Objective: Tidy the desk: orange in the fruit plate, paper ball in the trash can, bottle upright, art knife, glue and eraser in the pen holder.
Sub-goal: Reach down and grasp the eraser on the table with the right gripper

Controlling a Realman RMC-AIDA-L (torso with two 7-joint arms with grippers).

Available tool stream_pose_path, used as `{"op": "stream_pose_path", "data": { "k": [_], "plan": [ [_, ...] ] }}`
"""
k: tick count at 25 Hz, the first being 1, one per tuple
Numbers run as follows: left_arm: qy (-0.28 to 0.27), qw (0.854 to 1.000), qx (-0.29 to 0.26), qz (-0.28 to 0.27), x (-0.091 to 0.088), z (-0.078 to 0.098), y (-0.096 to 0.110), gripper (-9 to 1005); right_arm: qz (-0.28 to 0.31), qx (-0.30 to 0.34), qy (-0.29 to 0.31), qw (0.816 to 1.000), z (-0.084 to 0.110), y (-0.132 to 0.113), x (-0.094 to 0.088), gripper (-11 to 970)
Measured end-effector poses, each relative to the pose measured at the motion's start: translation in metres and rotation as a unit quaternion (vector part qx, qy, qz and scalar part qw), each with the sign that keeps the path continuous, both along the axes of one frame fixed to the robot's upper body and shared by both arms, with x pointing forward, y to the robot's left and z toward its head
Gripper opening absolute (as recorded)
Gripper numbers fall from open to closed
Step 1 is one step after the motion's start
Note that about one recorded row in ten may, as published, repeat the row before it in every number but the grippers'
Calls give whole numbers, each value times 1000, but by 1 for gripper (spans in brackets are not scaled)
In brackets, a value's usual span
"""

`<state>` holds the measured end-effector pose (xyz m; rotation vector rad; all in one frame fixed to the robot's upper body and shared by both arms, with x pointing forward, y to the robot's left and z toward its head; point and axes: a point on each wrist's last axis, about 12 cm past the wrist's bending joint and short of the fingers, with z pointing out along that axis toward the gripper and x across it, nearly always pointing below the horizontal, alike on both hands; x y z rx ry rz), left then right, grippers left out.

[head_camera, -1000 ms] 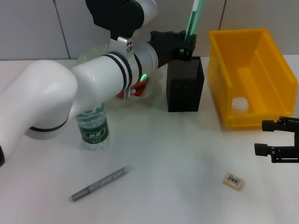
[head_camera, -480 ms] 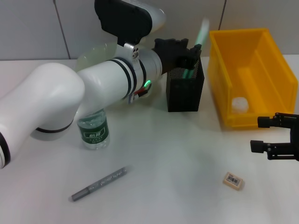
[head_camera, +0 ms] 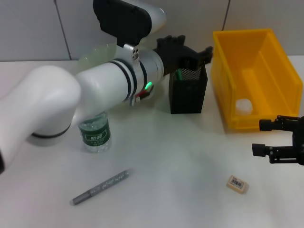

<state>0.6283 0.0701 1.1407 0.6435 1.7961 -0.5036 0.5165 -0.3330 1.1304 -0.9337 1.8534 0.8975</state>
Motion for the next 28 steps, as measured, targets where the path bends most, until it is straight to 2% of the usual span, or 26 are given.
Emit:
{"op": "stream_pose_path", "data": {
  "k": [1, 4, 8, 9, 10, 11, 12, 13, 14, 15, 18, 19, 20, 22, 25, 28],
  "plan": [
    [-2, 1000, -4, -17, -7, 1, 2, 755, 1, 0, -1, 1000, 0, 0, 1, 773],
    [-30, 997, -25, -70, -30, 14, 12, 771, 8, 2, -3, 1000, 3, 4, 3, 772],
    [-79, 987, -53, -132, -66, 33, 46, 792, 18, 6, -6, 1000, 6, 9, 6, 772],
    [-86, 984, -59, -144, -72, 36, 54, 797, 29, 5, -3, 1000, 9, 14, 8, 772],
    [-86, 984, -59, -144, -72, 36, 54, 802, 29, 5, -3, 1000, 9, 14, 8, 771],
    [-91, 980, -66, -167, -81, 40, 65, 808, 36, 2, -1, 999, 11, 16, 9, 771],
    [-92, 973, -77, -199, -96, 42, 89, 813, 45, -2, 2, 999, 13, 20, 11, 771],
    [-89, 968, -84, -218, -103, 43, 105, 813, 53, -9, 4, 999, 15, 24, 12, 771],
    [-83, 968, -88, -221, -106, 40, 116, 813, 61, -16, 6, 998, 18, 28, 13, 771],
    [-83, 968, -88, -221, -106, 40, 116, 812, 68, -25, 7, 997, 22, 33, 14, 771],
    [-58, 965, -107, -234, -118, 25, 163, 812, 78, -49, 19, 996, 31, 42, 18, 770],
    [-55, 963, -112, -238, -126, 16, 185, 811, 77, -69, 32, 994, 41, 49, 21, 770],
    [-55, 963, -112, -238, -126, 16, 185, 811, 77, -69, 32, 994, 41, 49, 21, 770],
    [-59, 963, -110, -237, -136, 2, 211, 811, 75, -91, 46, 992, 50, 55, 24, 770],
    [-44, 967, -94, -231, -144, -13, 232, 810, 70, -135, 74, 986, 63, 69, 31, 769],
    [-22, 969, -79, -234, -149, -21, 243, 809, 48, -190, 124, 973, 72, 87, 42, 769]
  ]
}}
